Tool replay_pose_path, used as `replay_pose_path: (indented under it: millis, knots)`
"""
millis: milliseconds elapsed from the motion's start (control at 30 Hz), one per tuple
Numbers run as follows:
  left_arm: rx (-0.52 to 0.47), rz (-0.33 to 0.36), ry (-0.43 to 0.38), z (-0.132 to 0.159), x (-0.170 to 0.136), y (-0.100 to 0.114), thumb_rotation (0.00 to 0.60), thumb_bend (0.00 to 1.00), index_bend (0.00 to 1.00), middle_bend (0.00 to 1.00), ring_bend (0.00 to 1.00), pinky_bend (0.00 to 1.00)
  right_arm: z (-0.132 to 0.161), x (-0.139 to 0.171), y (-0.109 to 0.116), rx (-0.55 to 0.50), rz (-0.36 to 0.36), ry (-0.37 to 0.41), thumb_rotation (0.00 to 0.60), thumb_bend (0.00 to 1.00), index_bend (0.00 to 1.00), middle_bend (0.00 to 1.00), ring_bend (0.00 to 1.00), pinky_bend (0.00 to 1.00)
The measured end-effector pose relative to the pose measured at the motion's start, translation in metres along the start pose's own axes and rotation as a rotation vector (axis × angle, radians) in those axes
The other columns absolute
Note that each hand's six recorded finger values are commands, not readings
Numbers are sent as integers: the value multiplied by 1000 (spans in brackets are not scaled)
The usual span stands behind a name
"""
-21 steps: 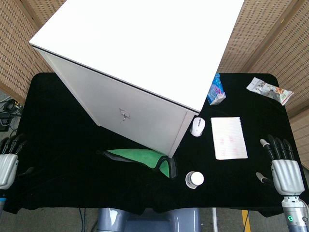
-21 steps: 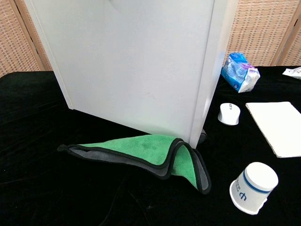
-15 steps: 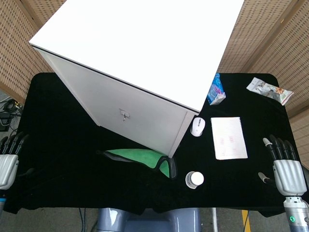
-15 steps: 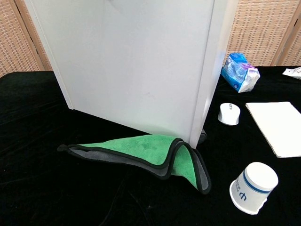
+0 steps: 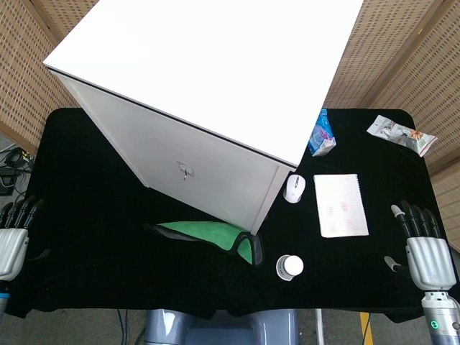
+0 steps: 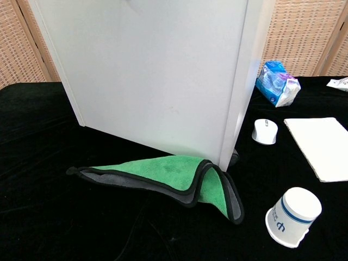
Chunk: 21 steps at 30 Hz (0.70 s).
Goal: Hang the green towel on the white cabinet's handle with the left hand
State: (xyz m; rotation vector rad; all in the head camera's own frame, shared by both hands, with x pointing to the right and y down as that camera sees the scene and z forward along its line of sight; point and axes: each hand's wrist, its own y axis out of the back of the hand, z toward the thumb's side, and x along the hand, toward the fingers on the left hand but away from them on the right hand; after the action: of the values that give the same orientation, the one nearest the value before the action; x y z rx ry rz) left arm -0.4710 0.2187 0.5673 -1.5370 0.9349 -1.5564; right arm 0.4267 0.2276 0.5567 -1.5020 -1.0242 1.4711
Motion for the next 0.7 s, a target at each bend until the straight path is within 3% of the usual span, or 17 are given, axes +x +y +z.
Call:
replay_pose_path:
  millis: [200,300,333,467,567,700]
  knots:
    - [-5,15,-5,2,-1,3,600,145,0,8,10,4,0,1,-1,0,3,3,600,132,1,0,0,0]
    - [-13,34,-8,3,-1,5,600,148,0,266,242,227,0,1,-1,-2,3,3,600,133,2,0,0,0]
    - [-14,44,-8,3,-1,6,600,149,0,396,354,335,1,1,0,-3,3,3,600,132,2,0,0,0]
    - [-35,91,-28,9,1,9,600,148,40,695,609,520,0,1,0,-7,3,2,600,132,2,0,0,0]
    - [-45,83,-66,20,6,4,600,151,113,809,708,599,-1,1,-1,-7,11,-2,600,132,2,0,0,0]
    - [-31,15,-131,44,18,-8,600,170,182,863,756,638,-1,0,0,-14,13,2,600,132,3,0,0,0]
